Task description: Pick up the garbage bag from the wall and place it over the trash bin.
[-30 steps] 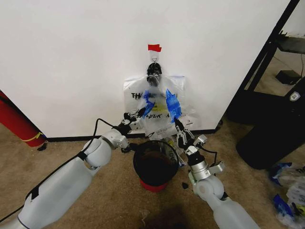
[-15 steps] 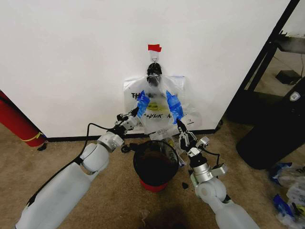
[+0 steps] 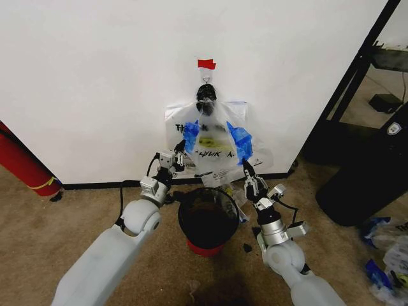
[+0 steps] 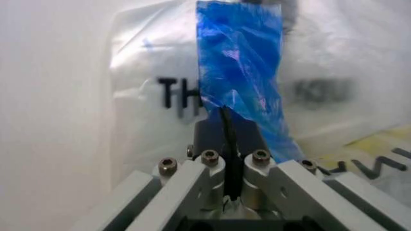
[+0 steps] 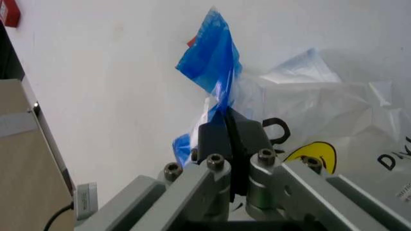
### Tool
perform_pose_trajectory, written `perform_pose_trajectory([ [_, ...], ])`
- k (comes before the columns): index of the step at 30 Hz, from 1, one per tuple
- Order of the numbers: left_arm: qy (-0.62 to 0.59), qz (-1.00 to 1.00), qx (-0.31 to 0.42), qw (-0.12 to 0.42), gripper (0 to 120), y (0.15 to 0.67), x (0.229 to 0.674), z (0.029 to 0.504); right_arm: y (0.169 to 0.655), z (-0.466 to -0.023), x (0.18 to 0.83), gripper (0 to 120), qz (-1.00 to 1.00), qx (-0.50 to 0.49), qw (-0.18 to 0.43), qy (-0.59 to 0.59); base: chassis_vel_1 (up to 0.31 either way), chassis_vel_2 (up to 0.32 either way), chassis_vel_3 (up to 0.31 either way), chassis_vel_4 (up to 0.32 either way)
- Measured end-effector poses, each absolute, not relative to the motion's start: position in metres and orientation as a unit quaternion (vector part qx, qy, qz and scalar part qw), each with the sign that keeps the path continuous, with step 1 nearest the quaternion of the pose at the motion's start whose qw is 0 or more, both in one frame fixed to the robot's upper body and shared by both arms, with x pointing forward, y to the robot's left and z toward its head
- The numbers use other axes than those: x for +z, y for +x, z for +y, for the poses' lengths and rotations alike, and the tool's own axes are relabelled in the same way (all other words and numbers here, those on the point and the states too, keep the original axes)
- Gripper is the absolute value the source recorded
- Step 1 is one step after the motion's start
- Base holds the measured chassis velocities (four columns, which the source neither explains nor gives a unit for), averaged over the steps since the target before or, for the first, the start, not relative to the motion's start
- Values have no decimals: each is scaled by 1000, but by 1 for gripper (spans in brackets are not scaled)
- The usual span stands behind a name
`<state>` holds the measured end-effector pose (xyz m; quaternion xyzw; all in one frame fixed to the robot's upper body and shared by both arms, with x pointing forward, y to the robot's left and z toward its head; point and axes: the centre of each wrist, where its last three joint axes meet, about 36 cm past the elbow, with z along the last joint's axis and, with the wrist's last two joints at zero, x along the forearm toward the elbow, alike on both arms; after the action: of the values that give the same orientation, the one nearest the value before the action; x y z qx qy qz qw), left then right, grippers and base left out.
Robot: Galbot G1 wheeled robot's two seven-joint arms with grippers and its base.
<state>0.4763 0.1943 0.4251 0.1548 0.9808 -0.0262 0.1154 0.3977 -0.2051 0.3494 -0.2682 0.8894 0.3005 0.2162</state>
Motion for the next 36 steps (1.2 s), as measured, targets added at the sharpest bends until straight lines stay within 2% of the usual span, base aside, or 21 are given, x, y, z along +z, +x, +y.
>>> perform_pose_trajectory([
  [6, 130, 986, -65, 81, 0, 470, 419, 194, 398, -205, 347, 0, 887, 301, 221, -272, 0, 0, 0, 0],
  [12, 122, 989, -33, 79, 4, 465, 414, 195, 399, -204, 347, 0, 884, 298, 225, -280, 0, 0, 0, 0],
  [15, 125, 987, -6, 103, 18, 461, 417, 197, 397, -203, 348, 0, 881, 298, 228, -287, 0, 0, 0, 0],
  [18, 127, 984, -6, 123, 30, 455, 424, 199, 396, -201, 350, 0, 879, 299, 231, -291, 0, 0, 0, 0],
  [19, 127, 984, -6, 123, 30, 455, 424, 199, 396, -201, 350, 0, 879, 299, 231, -291, 0, 0, 0, 0],
  [24, 121, 982, -10, 145, 52, 435, 438, 209, 395, -199, 351, 0, 877, 300, 233, -294, 0, 0, 0, 0],
  [25, 121, 982, -10, 145, 52, 435, 438, 209, 395, -199, 351, 0, 877, 300, 233, -294, 0, 0, 0, 0],
  [31, 115, 988, -34, 96, 78, 392, 445, 208, 393, -197, 351, 0, 875, 300, 235, -300, 0, 0, 0, 0],
  [32, 115, 988, -34, 96, 78, 392, 445, 208, 393, -197, 351, 0, 875, 300, 235, -300, 0, 0, 0, 0],
  [36, 129, 989, -44, 65, 93, 368, 448, 201, 393, -194, 351, 0, 873, 301, 235, -304, 0, 0, 0, 0],
])
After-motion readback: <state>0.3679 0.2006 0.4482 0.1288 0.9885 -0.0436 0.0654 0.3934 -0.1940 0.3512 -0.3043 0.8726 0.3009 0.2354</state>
